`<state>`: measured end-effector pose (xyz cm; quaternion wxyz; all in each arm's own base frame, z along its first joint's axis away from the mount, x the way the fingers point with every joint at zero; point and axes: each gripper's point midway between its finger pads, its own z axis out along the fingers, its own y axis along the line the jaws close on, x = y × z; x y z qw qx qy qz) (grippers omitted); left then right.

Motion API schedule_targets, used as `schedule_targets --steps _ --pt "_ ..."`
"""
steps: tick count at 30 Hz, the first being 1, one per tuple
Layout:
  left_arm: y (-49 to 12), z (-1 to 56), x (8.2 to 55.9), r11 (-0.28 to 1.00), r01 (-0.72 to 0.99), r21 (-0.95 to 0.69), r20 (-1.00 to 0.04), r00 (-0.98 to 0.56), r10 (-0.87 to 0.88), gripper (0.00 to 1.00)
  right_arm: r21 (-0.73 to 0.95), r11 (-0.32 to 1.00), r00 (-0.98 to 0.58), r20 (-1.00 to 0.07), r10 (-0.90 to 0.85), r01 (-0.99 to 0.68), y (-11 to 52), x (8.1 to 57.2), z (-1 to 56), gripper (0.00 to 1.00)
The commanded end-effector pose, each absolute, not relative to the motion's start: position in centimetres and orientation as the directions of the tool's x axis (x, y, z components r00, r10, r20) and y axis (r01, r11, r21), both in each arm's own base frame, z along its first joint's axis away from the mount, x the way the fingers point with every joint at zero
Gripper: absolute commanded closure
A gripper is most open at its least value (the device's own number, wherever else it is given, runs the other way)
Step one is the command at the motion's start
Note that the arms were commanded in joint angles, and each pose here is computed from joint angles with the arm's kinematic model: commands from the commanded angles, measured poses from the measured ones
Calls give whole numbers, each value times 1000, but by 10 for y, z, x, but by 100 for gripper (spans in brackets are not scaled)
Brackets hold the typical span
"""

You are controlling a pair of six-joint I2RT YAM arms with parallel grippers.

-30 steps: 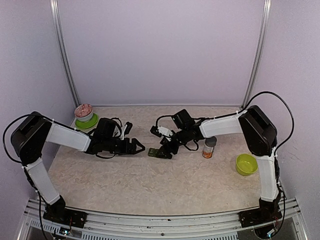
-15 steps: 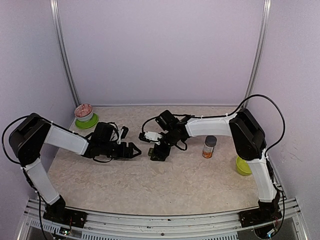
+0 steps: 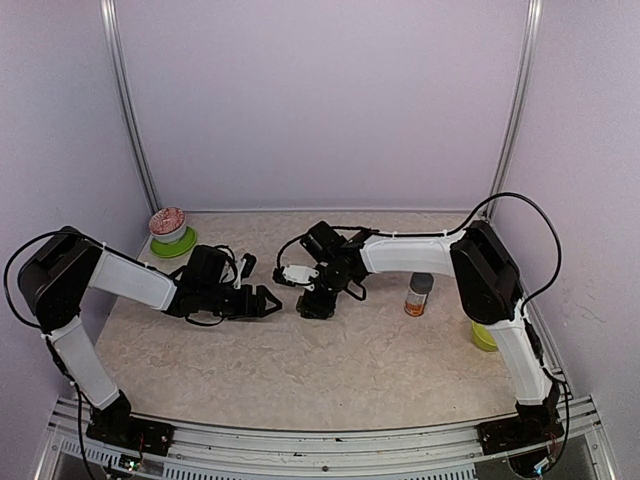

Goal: Sort the pills into containers
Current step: Pick up the pill container from the center of the board.

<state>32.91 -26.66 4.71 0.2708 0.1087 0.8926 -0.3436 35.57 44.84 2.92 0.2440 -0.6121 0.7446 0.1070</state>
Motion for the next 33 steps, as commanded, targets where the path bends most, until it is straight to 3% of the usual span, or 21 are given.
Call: schedule_targets --steps 1,10,16,21,23,25,33 --pt "-265 51 331 736 389 -554 -575 -818 0 12 -175 213 -124 -416 -901 -961 444 351 11 36" --pt "-265 50 331 735 391 -554 -572 -820 5 12 -175 169 -88 -394 -915 -970 448 340 5 54" --pt "-265 52 332 732 394 -555 -574 -819 5 12 -148 156 -77 -438 -896 -977 453 332 14 63" --pt "-268 56 331 720 411 -559 -583 -812 11 11 -67 121 -71 -502 -862 -990 461 319 28 68" --pt "-269 59 330 709 424 -563 -590 -807 15 6 -45 102 -64 -519 -853 -994 463 316 34 71" --pt "-272 63 327 690 442 -573 -599 -801 16 1 -53 97 -54 -531 -846 -994 464 315 41 71" --pt "-288 86 311 546 502 -671 -603 -798 -7 1 -141 70 31 -613 -789 -988 460 310 74 72"
